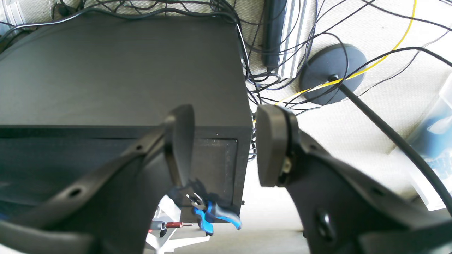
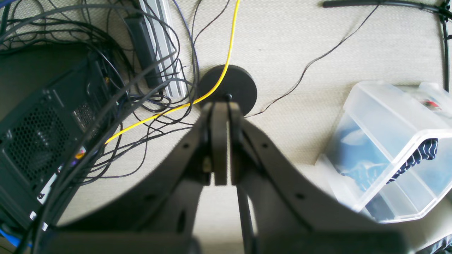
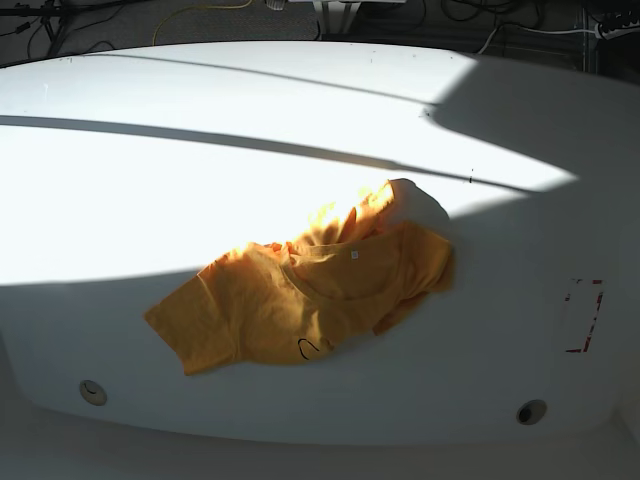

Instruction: Fold the T-shirt properly

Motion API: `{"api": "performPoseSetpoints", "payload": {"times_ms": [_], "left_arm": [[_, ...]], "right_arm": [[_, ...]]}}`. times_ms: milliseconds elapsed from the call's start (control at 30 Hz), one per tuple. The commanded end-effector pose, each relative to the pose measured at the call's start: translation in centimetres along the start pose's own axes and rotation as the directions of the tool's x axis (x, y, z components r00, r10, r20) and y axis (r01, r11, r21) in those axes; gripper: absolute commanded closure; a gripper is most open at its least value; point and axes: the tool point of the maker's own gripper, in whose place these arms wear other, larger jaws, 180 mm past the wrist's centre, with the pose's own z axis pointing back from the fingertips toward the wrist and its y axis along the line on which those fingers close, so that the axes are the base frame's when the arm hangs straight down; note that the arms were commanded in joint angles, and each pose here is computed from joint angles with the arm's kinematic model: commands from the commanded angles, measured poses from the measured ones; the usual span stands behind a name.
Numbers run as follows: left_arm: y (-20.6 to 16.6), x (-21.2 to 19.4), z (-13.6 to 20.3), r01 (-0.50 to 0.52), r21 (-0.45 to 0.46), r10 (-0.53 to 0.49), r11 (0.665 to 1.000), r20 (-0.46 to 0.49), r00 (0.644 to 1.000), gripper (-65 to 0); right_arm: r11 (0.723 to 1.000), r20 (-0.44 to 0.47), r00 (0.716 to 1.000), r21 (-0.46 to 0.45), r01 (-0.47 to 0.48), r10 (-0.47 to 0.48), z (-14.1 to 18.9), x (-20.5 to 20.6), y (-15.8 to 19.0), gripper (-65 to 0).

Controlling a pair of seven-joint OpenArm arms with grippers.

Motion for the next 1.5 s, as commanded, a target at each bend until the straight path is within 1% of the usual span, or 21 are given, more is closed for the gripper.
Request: {"api": "performPoseSetpoints", "payload": {"times_ms": [0,333,367,433,467,567,1100,1167,1233,1367,1467], "left_arm": [[0.2,-1.2,0.2,0.007,0.005,-0.007,1.000,-0.021,1.000,-26.5],[0.3,-1.4,0.3,0.007,0.003,-0.007,1.000,-0.022,1.000,-26.7],[0.8,3.2,-0.4,0.008,0.014,-0.009,1.000,0.063,0.998,-25.4],[0.7,4.4,-0.5,0.009,0.012,-0.010,1.000,0.089,0.996,-25.4],[0.6,5.2,-0.5,0.010,0.010,-0.011,1.000,0.108,0.994,-25.4],[0.6,5.8,-0.5,0.010,0.009,-0.012,1.000,0.123,0.992,-25.4],[0.6,5.5,-0.5,0.011,0.011,-0.012,1.000,0.119,0.993,-25.4],[0.6,5.6,-0.5,0.011,0.010,-0.012,1.000,0.123,0.992,-25.4],[0.5,4.8,-0.3,0.006,0.009,-0.007,1.000,0.119,0.993,-25.4],[0.0,5.3,0.1,0.008,-0.002,-0.007,1.000,0.163,0.987,-25.4],[0.6,5.6,0.7,0.019,0.002,-0.019,1.000,0.202,0.979,-25.4]], "right_arm": [[1.000,-0.021,1.000,-0.008,-0.005,0.005,0.3,-1.4,-0.3,0.0],[1.000,-0.040,0.999,-0.009,0.002,-0.002,0.5,-2.3,-0.2,-0.2],[1.000,0.087,0.996,0.020,-0.008,0.006,-0.7,5.0,0.9,-0.6],[1.000,0.122,0.992,0.025,-0.007,0.004,-0.8,6.8,1.1,-0.6],[1.000,0.124,0.992,0.026,-0.007,0.003,-0.8,6.8,1.1,-0.6],[1.000,0.134,0.991,0.027,-0.006,0.003,-0.7,6.8,1.2,-0.6],[1.000,0.123,0.992,0.025,-0.006,0.003,-0.6,6.2,1.1,-0.6],[1.000,0.119,0.993,0.025,-0.006,0.003,-0.5,5.7,1.1,-0.5],[1.000,0.120,0.993,0.026,-0.006,0.003,-0.3,5.1,1.1,-0.5],[0.999,0.153,0.988,0.033,-0.005,0.000,0.2,5.2,1.3,-0.5],[0.999,0.178,0.984,0.039,-0.003,-0.004,0.8,4.9,1.4,-0.5]]}}
